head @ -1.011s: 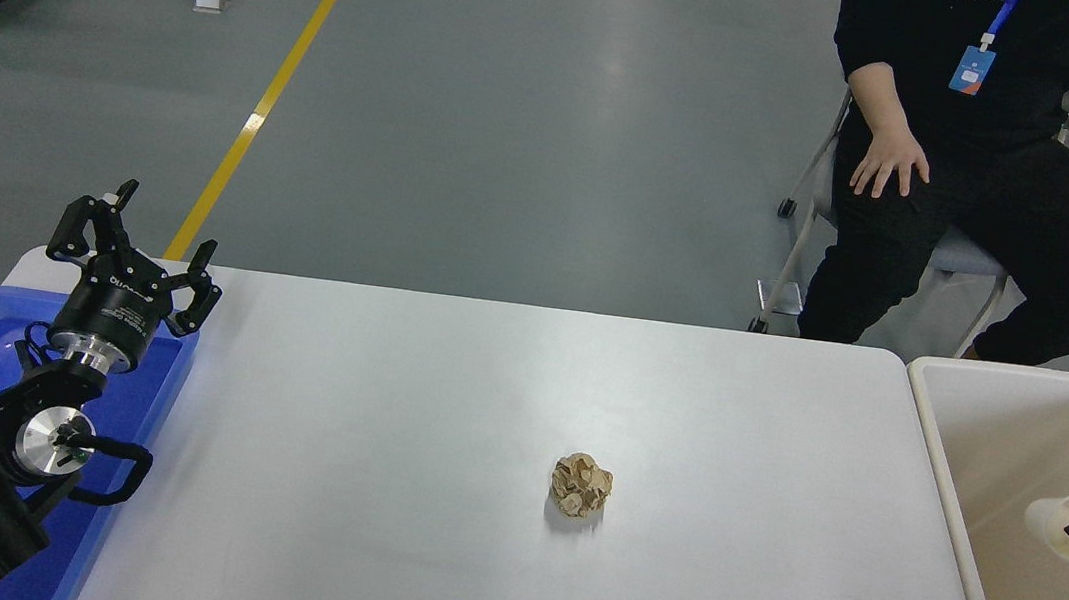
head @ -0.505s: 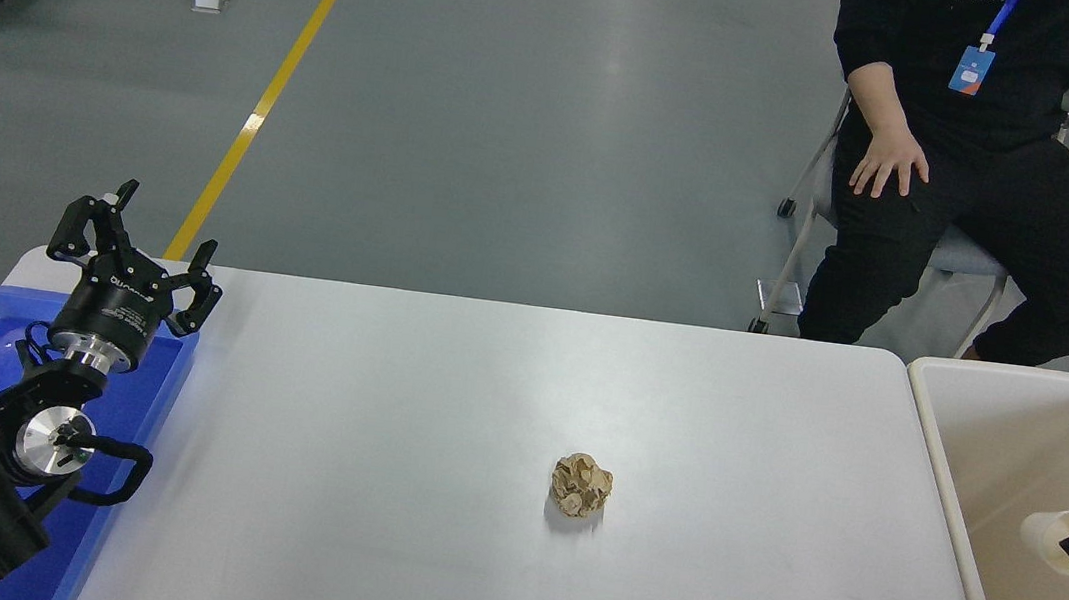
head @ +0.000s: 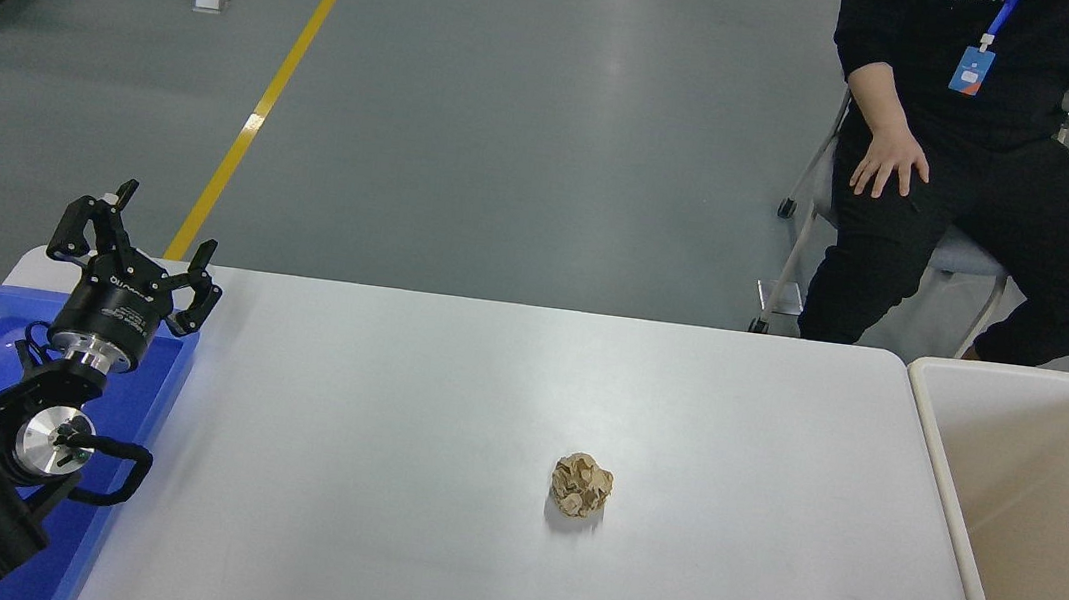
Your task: Clean the table surface
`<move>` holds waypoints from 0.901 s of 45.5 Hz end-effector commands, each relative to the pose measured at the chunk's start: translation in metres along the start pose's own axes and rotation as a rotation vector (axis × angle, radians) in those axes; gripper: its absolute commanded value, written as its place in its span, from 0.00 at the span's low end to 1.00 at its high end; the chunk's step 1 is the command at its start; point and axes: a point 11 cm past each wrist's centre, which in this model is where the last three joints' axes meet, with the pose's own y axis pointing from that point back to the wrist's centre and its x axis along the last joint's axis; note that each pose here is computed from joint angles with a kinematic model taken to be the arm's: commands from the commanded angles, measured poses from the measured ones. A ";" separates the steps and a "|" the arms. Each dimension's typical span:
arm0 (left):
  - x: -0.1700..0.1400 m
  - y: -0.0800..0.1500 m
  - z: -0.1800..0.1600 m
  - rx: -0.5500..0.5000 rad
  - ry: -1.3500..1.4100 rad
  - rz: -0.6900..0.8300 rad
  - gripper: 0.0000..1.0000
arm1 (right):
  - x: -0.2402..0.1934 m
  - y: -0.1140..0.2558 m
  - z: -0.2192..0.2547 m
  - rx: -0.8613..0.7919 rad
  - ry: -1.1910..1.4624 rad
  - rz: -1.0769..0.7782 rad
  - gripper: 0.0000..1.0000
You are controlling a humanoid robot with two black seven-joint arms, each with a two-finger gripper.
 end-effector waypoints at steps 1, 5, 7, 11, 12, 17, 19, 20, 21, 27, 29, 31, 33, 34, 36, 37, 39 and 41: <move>0.000 0.000 0.000 0.000 0.001 0.000 1.00 | 0.016 -0.006 -0.031 0.049 -0.024 0.040 0.96; 0.000 0.000 0.000 0.000 0.000 0.000 1.00 | 0.031 -0.010 -0.048 0.074 -0.040 0.068 0.97; 0.000 0.000 0.000 0.000 0.001 0.000 1.00 | 0.044 -0.012 -0.062 0.096 -0.055 0.089 0.97; 0.000 0.000 0.000 0.000 0.000 0.000 1.00 | 0.059 -0.014 -0.079 0.123 -0.073 0.114 0.97; 0.000 0.000 0.000 0.000 0.000 0.000 1.00 | 0.063 -0.014 -0.084 0.130 -0.080 0.120 0.98; 0.000 0.000 0.000 0.000 0.001 0.000 1.00 | 0.088 -0.015 -0.111 0.174 -0.123 0.151 0.98; 0.000 0.000 0.000 0.000 0.001 0.000 1.00 | 0.102 -0.016 -0.120 0.188 -0.137 0.172 0.98; 0.000 0.000 0.000 0.000 0.001 0.000 1.00 | 0.108 -0.015 -0.124 0.196 -0.144 0.181 0.98; 0.000 0.000 0.000 0.000 0.000 0.000 1.00 | 0.115 -0.015 -0.127 0.201 -0.151 0.191 0.98; 0.000 0.000 0.000 0.000 0.000 0.000 1.00 | 0.153 -0.013 -0.151 0.252 -0.202 0.232 0.98; 0.000 0.000 0.000 0.000 0.000 0.000 1.00 | 0.165 -0.012 -0.161 0.283 -0.220 0.231 0.98; 0.000 0.000 0.000 0.000 0.000 0.000 1.00 | 0.172 -0.010 -0.171 0.313 -0.250 0.220 0.98; 0.000 0.000 0.000 0.000 0.000 0.000 1.00 | 0.177 -0.009 -0.178 0.340 -0.292 0.207 0.98; 0.000 0.000 0.000 0.000 0.000 0.000 1.00 | 0.180 -0.008 -0.180 0.351 -0.318 0.201 0.98; 0.000 0.000 0.000 0.000 0.000 0.000 1.00 | 0.187 -0.006 -0.185 0.374 -0.388 0.193 0.98; 0.000 0.000 0.000 0.000 0.000 0.000 1.00 | 0.190 -0.005 -0.187 0.386 -0.427 0.187 0.98; 0.000 0.000 0.000 0.000 0.000 0.000 1.00 | 0.195 -0.002 -0.192 0.413 -0.506 0.177 0.98; 0.000 0.000 0.000 0.000 0.000 0.000 1.00 | 0.197 0.001 -0.198 0.443 -0.588 0.158 0.98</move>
